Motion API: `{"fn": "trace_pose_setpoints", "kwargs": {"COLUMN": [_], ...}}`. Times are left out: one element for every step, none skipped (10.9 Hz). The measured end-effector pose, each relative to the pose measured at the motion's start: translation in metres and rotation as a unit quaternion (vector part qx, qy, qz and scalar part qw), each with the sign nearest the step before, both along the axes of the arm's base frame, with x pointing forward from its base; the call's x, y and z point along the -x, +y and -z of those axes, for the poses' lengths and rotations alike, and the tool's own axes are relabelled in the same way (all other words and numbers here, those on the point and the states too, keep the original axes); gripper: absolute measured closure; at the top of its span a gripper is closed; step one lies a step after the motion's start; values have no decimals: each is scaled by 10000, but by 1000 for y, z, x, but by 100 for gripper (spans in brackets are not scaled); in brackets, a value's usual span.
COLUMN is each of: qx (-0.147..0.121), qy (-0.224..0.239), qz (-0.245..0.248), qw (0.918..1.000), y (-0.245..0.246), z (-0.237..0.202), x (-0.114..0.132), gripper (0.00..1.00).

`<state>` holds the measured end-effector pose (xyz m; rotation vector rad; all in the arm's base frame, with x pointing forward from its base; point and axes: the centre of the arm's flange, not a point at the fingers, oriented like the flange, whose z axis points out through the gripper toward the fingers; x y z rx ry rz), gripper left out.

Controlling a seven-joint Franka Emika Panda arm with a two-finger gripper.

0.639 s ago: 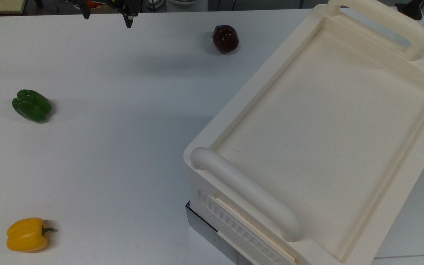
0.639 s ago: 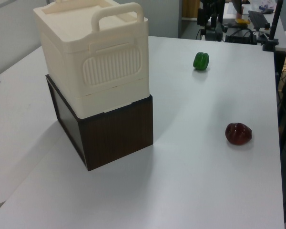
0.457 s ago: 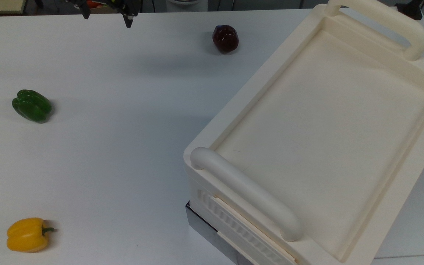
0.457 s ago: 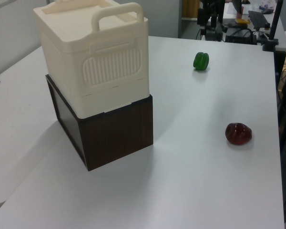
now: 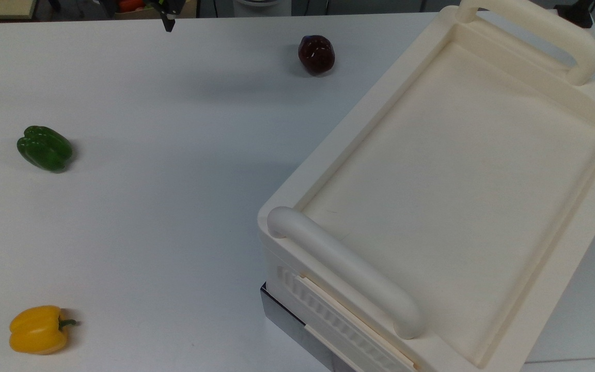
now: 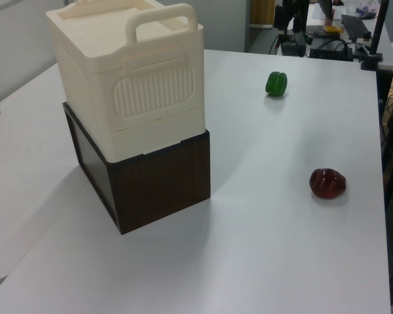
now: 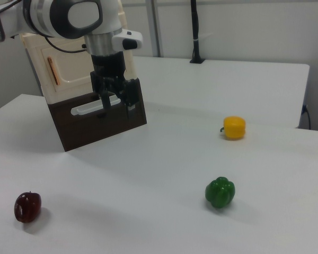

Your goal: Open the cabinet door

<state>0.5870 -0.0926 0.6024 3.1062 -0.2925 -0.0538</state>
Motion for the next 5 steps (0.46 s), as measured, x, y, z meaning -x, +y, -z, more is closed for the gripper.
{"fn": "trace_pose_setpoints", "kwargs": {"qx": [-3,-4,-9,-14,-19], "qy": [1,2,3,12,23], "qz": [-74,-103,-125,-159,-183], "qw": [10000,9999,9999,9999,9998], "y": [0,0,1,3,4], "z": [0,0,0,1,2], "x": [0,0,0,-1,-1], "gripper": [0,0,0,0,0]}}
